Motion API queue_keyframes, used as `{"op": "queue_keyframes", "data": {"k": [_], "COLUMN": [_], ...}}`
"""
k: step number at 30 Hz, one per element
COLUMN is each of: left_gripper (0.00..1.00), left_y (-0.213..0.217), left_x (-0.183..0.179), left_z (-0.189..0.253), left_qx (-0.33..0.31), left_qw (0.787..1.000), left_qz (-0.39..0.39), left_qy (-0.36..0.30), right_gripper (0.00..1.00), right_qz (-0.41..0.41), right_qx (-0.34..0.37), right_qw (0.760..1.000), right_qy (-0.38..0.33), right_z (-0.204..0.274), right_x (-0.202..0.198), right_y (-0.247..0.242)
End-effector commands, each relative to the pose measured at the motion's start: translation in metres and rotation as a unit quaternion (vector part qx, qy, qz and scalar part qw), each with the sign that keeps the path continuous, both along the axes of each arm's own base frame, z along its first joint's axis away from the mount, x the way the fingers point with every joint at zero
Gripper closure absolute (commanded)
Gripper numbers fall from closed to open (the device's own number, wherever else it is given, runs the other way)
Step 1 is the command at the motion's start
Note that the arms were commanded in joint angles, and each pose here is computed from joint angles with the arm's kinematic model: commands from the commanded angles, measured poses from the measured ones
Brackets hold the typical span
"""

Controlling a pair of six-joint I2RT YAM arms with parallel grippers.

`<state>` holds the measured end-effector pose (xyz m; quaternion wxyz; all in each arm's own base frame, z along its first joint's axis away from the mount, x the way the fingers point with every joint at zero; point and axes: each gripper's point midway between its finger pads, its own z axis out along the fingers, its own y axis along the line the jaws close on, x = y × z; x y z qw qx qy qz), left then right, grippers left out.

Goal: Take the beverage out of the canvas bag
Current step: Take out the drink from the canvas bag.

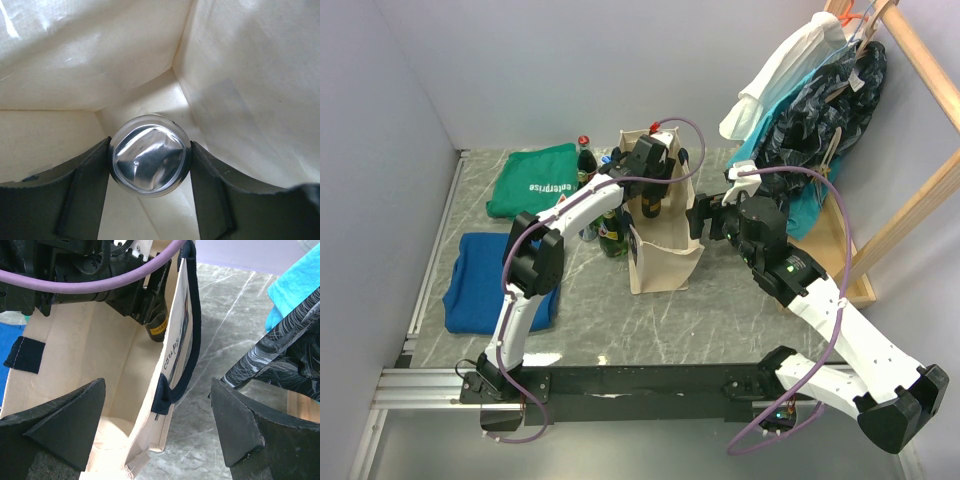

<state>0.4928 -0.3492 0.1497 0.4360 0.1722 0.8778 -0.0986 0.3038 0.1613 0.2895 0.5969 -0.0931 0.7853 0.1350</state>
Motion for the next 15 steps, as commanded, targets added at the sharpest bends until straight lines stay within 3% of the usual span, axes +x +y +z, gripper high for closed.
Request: {"op": "queue_keyframes", "data": {"k": [1,6,15], "left_gripper": [0.32,0.26,0.30], "left_y": [-0.0085,-0.0081,-0.0081], "left_x": [-0.0137,-0.0137,-0.0117], "left_z": [0.0143,0.0103,0.0122], "left_qx": [-0.012,-0.009,-0.011], "left_qw": [1.000,1.000,1.000], "left_qz": [-0.011,-0.011,-0.008], "left_qy": [0.010,0.013,0.007], "right_gripper": [0.09,0.09,0.09], "right_qz": [0.000,0.001,0.002], "right_qx": [0.006,0.007,0.007], "right_qw": [1.000,1.000,1.000], "right_qy": [-0.016,-0.016,-0.016], "right_z": [0.0081,0.0082,0.0082], "right_x": [0.0038,0.0033,0.0030], "right_y": [0.0021,0.0023,0.0028]}}
